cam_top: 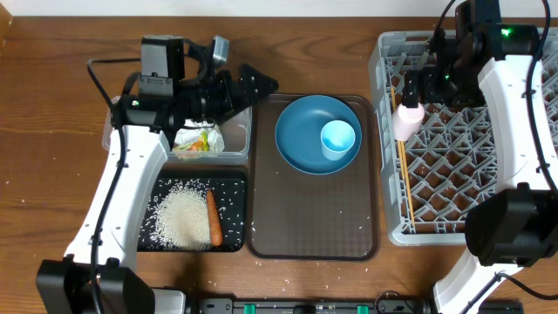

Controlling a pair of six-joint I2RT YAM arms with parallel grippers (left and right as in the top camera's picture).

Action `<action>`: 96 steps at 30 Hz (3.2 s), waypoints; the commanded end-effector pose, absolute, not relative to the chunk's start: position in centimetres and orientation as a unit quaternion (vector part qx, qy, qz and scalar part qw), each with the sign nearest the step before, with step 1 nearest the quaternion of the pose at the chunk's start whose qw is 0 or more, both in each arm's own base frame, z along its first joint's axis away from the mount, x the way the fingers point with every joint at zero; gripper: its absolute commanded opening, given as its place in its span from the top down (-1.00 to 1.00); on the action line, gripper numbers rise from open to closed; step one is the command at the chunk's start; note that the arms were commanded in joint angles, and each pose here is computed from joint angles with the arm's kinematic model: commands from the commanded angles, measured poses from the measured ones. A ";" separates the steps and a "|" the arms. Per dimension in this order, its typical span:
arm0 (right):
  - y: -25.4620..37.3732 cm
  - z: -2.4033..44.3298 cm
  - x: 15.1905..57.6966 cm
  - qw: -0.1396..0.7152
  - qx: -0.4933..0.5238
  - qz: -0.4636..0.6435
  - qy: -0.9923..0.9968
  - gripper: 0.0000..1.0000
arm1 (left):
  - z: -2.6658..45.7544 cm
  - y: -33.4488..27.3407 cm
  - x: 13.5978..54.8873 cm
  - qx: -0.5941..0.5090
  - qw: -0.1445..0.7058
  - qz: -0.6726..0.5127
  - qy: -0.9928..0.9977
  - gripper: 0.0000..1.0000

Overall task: Sort waste into correct bins and load items into the dishwasher rack
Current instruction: 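Reach the left gripper to the light-blue cup and grasp it, then lift the light-blue cup with the left gripper toward the right gripper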

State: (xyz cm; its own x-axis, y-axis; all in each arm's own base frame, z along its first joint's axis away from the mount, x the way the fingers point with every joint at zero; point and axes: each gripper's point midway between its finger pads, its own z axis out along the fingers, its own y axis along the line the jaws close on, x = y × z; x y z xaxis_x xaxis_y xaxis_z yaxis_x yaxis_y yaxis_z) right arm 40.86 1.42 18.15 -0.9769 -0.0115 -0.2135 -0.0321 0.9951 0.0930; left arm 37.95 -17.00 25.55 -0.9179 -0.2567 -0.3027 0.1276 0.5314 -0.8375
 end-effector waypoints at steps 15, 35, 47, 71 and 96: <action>1.4 18.7 41.0 0.115 -0.012 0.052 0.992 -0.98 | 19.0 -24.8 34.4 -0.074 0.261 -0.205 0.941 -0.04; 1.6 18.7 41.0 0.115 -0.014 0.052 0.992 -0.98 | 10.5 -29.8 36.3 -0.043 0.268 -0.143 0.952 0.35; 1.6 18.7 41.0 0.115 -0.015 0.052 0.992 -0.99 | 7.4 -30.0 36.6 -0.041 0.251 -0.126 0.959 0.38; 1.6 18.7 41.0 0.115 -0.015 0.052 0.992 -0.98 | 12.8 -28.1 38.5 -0.051 0.291 -0.165 0.941 0.88; 3.9 19.0 40.9 0.110 0.025 0.107 0.988 -0.98 | 28.8 -20.6 35.1 0.021 0.103 -0.611 0.784 0.88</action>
State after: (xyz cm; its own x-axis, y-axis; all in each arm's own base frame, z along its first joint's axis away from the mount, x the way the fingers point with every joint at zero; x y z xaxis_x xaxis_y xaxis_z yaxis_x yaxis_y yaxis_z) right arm 41.27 1.99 18.31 -0.9737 0.0207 -0.2270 -0.0096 0.9913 0.1316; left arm 36.16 -20.17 27.59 -0.9724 -0.1579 -0.1715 0.1140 0.3198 -0.9406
